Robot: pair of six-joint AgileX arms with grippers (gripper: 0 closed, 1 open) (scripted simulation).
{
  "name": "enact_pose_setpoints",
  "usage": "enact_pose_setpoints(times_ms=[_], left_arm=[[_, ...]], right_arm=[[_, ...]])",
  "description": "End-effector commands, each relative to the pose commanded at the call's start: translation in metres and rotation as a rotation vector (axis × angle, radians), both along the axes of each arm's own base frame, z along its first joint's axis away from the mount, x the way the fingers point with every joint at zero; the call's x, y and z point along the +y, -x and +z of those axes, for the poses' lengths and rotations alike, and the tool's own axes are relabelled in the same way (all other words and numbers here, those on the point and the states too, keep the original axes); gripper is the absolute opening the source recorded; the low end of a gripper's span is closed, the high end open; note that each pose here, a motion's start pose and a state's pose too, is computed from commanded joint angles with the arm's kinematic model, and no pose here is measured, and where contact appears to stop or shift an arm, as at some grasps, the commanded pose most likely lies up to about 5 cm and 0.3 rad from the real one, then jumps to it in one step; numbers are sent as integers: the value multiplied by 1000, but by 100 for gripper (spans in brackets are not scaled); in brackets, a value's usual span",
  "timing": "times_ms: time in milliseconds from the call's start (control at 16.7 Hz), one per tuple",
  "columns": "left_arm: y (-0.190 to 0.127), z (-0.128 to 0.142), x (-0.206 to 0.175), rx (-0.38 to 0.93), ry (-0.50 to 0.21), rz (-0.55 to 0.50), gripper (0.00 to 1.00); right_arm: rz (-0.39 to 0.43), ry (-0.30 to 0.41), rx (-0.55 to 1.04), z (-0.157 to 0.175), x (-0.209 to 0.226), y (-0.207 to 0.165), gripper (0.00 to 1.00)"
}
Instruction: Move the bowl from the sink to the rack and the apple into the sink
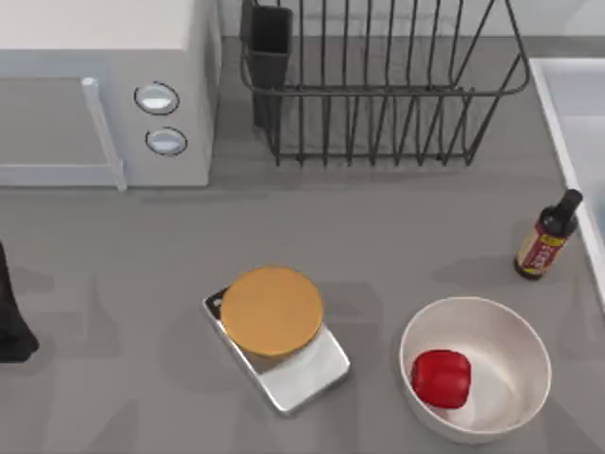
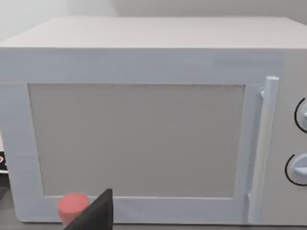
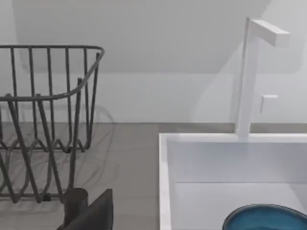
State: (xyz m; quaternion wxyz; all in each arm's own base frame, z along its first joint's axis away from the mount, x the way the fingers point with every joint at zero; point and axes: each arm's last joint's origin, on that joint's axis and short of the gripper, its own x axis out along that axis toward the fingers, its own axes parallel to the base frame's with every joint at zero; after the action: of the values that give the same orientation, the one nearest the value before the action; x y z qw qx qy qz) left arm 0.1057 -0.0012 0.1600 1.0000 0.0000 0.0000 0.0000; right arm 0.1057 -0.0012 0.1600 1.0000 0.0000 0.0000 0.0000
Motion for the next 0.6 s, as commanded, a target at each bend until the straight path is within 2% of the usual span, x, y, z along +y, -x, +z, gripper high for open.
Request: enact_pose_setpoints(times_ms=[300,600], left_arm=[[0,0,0,0,0,0,100],[0,0,0,0,0,0,100]], right_arm=[[-11,8,25,6,-1,-1,100],[-64,47,182,42,-7,-10,100]])
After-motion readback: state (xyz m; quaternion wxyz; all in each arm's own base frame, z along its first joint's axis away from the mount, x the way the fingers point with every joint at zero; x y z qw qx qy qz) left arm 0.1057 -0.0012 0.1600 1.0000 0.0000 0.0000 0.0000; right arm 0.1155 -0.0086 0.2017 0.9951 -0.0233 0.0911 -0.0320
